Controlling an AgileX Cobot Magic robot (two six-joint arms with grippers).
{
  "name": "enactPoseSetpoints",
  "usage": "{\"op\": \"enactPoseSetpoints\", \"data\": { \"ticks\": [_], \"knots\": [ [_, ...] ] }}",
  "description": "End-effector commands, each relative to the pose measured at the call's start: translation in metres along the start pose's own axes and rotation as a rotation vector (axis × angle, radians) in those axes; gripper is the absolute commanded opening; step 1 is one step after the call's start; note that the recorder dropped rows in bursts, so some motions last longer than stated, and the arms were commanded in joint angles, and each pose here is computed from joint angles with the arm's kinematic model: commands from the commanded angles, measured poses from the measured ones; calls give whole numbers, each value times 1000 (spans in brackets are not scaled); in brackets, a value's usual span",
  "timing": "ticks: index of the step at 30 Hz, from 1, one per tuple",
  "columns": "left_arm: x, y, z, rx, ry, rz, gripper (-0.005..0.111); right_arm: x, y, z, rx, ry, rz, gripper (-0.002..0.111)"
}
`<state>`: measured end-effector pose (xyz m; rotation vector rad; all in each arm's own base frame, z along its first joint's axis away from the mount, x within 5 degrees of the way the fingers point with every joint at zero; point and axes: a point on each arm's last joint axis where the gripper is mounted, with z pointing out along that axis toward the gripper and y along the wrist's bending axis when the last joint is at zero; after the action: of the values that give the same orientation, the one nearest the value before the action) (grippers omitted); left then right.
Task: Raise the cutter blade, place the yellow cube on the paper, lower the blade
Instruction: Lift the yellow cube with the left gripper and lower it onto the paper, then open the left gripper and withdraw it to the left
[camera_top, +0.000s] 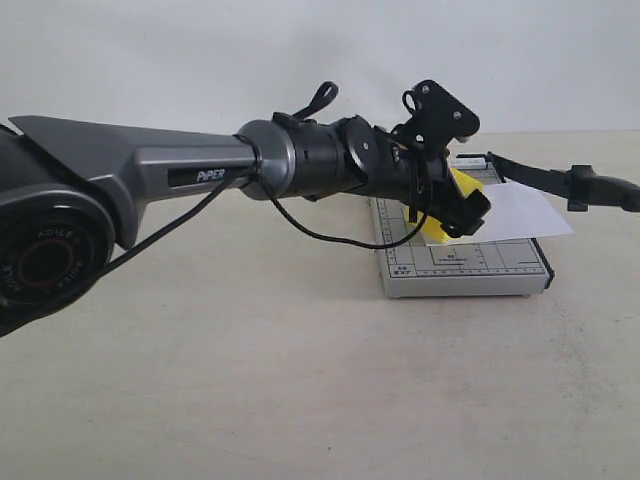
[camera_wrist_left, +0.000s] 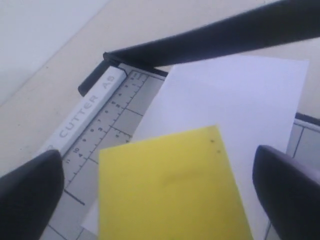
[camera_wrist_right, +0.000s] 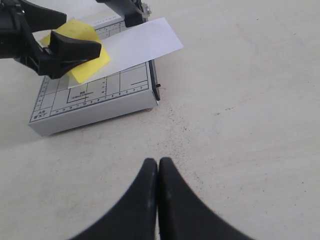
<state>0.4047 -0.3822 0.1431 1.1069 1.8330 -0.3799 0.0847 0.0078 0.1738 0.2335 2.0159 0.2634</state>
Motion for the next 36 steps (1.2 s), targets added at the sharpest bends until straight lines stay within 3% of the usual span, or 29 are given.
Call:
{"op": "enactPoseSetpoints", "data": {
  "ticks": [1,6,9,11,15,22,26,29,31,34,36],
  "knots": [
    [-39,3,-28,10,-71,-5,96,1,-1,0,4,3,-2,0],
    [-69,3,-59,71,-96,1,94,1,-1,0,4,3,-2,0],
    [-76,-2,-70,134,-74,3,83,1,-1,0,4,3,-2,0],
    [-77,-4,-74,168,-54,-40,65,1,-1,0,4,3,-2,0],
    [-72,-9,-75,228,19,-248,8,1,-1,0,4,3,-2,0],
    [-37,-7,-60,105,10,-761,6,1,-1,0,4,3,-2,0],
    [-19,-1,-65,-31,-49,-878,6,1,-1,0,4,3,-2,0],
    [-8,6,-88,-232,-159,-870,5,1,-1,0,4,3,-2,0],
    [1,6,-112,-374,-241,-803,5,1,-1,0,4,3,-2,0],
    [7,-4,-156,-472,-374,-545,5,1,-1,0,4,3,-2,0],
    [8,-15,-186,-416,-432,-348,5,1,-1,0,4,3,-2,0]
  ]
}}
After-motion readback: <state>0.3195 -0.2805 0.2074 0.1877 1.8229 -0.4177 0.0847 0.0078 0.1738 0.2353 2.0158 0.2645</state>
